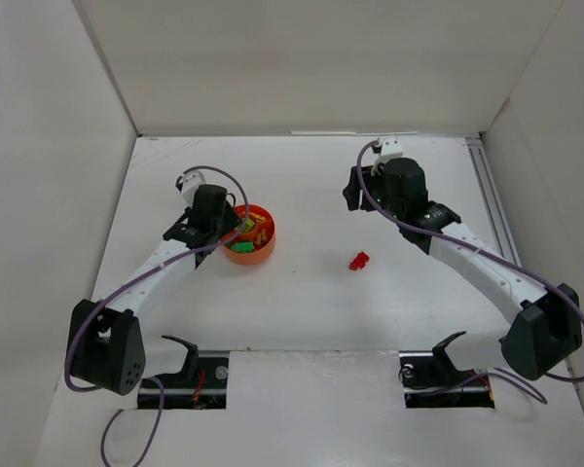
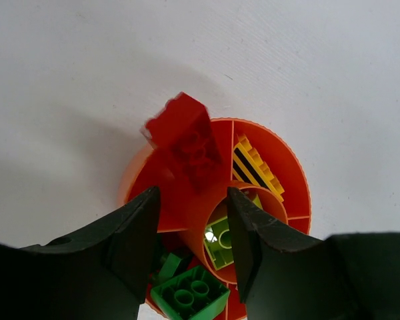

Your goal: Sort the legos into containers by color

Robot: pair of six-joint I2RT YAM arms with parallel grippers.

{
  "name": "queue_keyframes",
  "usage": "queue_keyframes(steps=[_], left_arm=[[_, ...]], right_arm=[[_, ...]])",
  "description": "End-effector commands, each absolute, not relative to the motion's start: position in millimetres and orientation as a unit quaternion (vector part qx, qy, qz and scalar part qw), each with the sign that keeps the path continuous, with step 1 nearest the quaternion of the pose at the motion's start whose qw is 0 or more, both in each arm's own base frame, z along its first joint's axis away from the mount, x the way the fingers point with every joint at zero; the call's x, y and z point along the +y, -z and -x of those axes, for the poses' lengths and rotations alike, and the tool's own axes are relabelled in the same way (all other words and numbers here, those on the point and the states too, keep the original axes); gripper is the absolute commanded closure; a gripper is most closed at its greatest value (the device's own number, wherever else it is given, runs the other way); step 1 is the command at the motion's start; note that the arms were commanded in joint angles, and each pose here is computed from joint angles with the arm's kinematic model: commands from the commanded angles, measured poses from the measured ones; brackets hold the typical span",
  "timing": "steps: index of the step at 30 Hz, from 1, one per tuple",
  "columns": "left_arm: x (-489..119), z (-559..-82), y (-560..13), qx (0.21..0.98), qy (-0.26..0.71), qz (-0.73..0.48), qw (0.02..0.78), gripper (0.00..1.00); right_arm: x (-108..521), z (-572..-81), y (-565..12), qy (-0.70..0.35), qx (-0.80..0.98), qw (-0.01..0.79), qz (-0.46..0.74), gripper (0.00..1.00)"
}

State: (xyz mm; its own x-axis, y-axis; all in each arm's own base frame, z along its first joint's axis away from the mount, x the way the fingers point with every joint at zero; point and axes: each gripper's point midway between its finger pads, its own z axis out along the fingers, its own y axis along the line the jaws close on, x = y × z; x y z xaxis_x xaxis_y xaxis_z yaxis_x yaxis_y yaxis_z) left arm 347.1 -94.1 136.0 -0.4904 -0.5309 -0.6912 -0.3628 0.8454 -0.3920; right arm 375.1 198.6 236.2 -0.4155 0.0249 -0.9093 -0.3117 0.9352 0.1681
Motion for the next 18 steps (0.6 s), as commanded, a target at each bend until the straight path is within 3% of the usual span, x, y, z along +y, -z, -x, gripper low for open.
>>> queue_keyframes(steps=[1,12,15,16,17,18], left_arm=[[-98,-349,-144,0.857,0.107,0.253,0.436,0.59],[-97,-343,-158,0.852,0.117,0.248,0.446,0.59],[-94,-338,-177,0.837,0.124,0.261,0.464,0.54],[-92,-336,-184,0.834,0.123,0.268,0.467,0.49],[-87,-333,-195,0.823,0.125,0.277,0.480,0.25],[-85,-332,-203,0.815,0.129,0.286,0.487,0.10]], right_arm=[[196,-382,-262,-0.159,0.809,0.561,0.078,0.31],[196,-382,-262,-0.159,0.809,0.561,0.078,0.31],[193,-376,-264,-0.157,0.811,0.558,0.079,0.31],[188,-372,-260,-0.149,0.819,0.549,0.078,0.31],[187,-369,-254,-0.145,0.826,0.539,0.080,0.30],[181,-366,-247,-0.133,0.836,0.528,0.070,0.28]])
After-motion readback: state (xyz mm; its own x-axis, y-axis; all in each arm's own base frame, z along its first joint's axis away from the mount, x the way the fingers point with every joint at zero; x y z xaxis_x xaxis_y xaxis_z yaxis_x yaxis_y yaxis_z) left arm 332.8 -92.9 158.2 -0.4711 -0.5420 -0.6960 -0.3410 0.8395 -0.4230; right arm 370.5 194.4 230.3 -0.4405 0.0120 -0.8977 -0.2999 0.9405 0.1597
